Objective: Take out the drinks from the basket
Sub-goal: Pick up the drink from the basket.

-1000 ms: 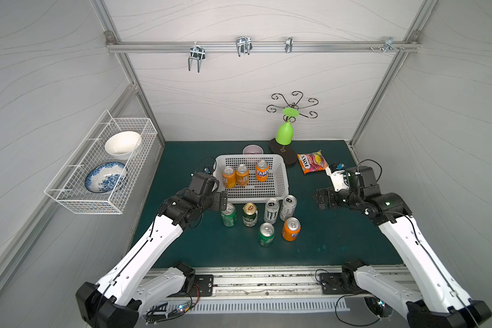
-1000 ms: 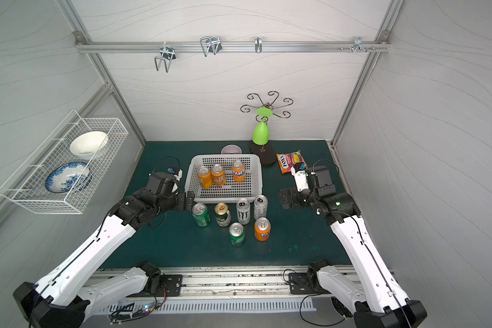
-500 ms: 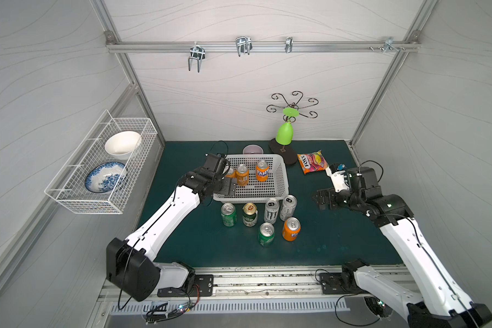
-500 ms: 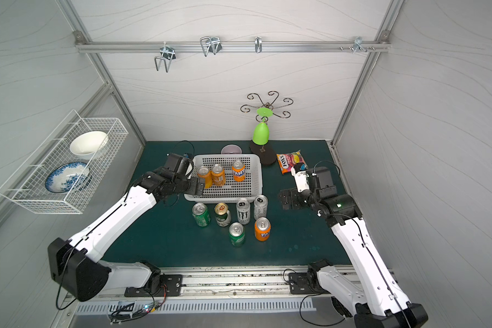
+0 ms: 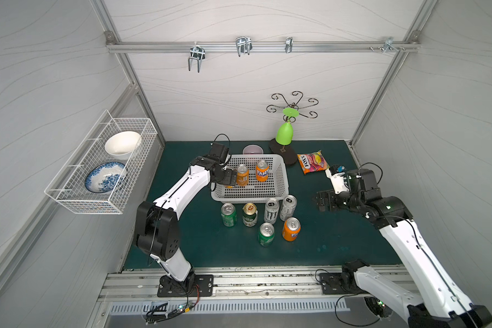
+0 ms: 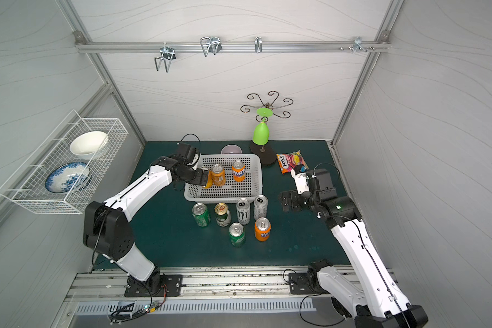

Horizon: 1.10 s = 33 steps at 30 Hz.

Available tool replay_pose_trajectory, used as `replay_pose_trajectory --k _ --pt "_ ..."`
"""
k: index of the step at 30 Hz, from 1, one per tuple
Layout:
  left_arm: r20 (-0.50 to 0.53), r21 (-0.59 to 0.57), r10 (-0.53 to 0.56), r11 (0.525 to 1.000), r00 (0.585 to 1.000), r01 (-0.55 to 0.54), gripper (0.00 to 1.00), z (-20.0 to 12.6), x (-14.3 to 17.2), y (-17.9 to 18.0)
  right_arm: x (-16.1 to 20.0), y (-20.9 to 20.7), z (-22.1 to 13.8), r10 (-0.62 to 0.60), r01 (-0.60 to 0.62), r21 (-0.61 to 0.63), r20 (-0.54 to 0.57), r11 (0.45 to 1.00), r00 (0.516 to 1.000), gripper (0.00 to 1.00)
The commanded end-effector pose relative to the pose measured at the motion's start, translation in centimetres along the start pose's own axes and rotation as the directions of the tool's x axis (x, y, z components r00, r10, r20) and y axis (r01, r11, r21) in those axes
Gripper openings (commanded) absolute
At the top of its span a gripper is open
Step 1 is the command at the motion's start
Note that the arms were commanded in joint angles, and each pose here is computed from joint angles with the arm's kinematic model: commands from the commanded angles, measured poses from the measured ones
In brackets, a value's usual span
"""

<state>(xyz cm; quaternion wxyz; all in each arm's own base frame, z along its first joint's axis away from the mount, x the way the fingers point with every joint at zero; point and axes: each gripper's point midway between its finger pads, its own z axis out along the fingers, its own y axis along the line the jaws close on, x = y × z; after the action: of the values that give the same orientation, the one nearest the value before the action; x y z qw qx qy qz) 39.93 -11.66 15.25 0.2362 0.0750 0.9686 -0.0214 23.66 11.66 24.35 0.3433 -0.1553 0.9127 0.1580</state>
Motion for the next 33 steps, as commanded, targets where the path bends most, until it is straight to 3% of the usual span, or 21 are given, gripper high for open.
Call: replay_pose_trajectory --k 1,22,33 --pt "0.041 0.031 0.008 0.999 0.999 -0.009 0.92 0.0 -2.4 -0.3 -0.3 0.1 -0.3 -0.011 0.011 -0.007 0.02 1.0 1.0 0.99" --pt "-0.102 0.003 0.048 0.999 0.994 -0.048 0.9 6.9 -3.1 0.2 -0.3 -0.4 0.2 -0.014 0.014 0.014 -0.008 1.0 1.0 0.99" --pt "-0.101 0.035 0.055 0.998 0.993 -0.052 0.81 8.3 -3.3 -0.2 -0.2 -0.6 0.4 -0.011 0.011 0.027 -0.014 1.0 1.0 0.99"
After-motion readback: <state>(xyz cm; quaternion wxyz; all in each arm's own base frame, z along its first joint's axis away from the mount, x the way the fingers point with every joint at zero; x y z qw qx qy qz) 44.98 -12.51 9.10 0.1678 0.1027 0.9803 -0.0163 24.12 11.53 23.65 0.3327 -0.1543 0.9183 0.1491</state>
